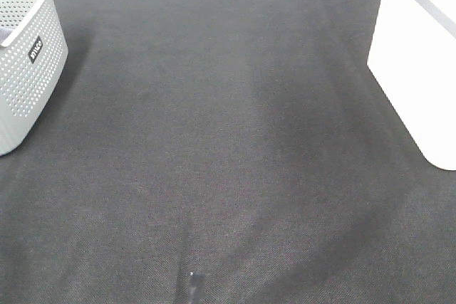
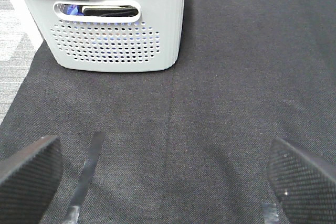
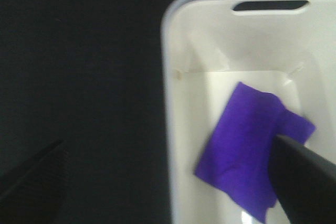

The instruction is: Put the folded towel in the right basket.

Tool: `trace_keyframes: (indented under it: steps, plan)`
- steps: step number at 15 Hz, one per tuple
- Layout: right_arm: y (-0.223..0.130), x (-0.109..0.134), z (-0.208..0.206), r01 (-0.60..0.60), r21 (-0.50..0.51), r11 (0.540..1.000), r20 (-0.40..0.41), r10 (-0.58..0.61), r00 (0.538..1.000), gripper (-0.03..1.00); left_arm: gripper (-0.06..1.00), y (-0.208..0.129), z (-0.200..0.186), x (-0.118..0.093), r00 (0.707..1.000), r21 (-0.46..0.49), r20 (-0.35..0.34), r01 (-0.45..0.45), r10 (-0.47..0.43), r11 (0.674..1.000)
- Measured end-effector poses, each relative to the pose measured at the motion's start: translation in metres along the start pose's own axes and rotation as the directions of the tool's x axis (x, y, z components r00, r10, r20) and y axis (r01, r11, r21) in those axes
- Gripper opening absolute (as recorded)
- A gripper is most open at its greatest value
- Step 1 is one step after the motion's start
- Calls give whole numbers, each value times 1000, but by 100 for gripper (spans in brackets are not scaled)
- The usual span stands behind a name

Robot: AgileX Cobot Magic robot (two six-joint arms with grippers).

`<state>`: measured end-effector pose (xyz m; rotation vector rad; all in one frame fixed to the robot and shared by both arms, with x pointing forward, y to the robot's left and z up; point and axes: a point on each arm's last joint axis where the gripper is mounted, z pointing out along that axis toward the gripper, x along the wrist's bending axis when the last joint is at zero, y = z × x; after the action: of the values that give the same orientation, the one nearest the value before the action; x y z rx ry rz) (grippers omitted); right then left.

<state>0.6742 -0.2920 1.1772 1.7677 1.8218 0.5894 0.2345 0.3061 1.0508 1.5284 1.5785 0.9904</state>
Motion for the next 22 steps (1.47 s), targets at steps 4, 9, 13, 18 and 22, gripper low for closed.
trace_keyframes:
  steps: [4, 9, 13, 18, 22]
  plan:
    - [-51, 20, -60, -22, 68, 997, -46, 25, 999, 96, 99, 0, 0, 0, 1000, 0, 0, 0, 0, 1000]
    - [-208, 11, -145, -16, 56, 998, -90, 21, 996, 96, 99, 0, 0, 0, 1000, 0, 0, 0, 0, 1000]
    - [-335, 6, -174, -12, -54, 998, -97, 7, 995, 96, 99, 0, 0, 0, 1000, 0, 0, 0, 0, 1000]
    - [-414, 4, -178, 3, -272, 962, -95, -30, 995, 96, 99, 0, 0, 0, 1000, 0, 0, 0, 0, 1000]
    - [-427, 6, -175, 15, -310, 951, -112, -52, 992, 96, 99, 0, 0, 0, 1000, 0, 0, 0, 0, 1000]
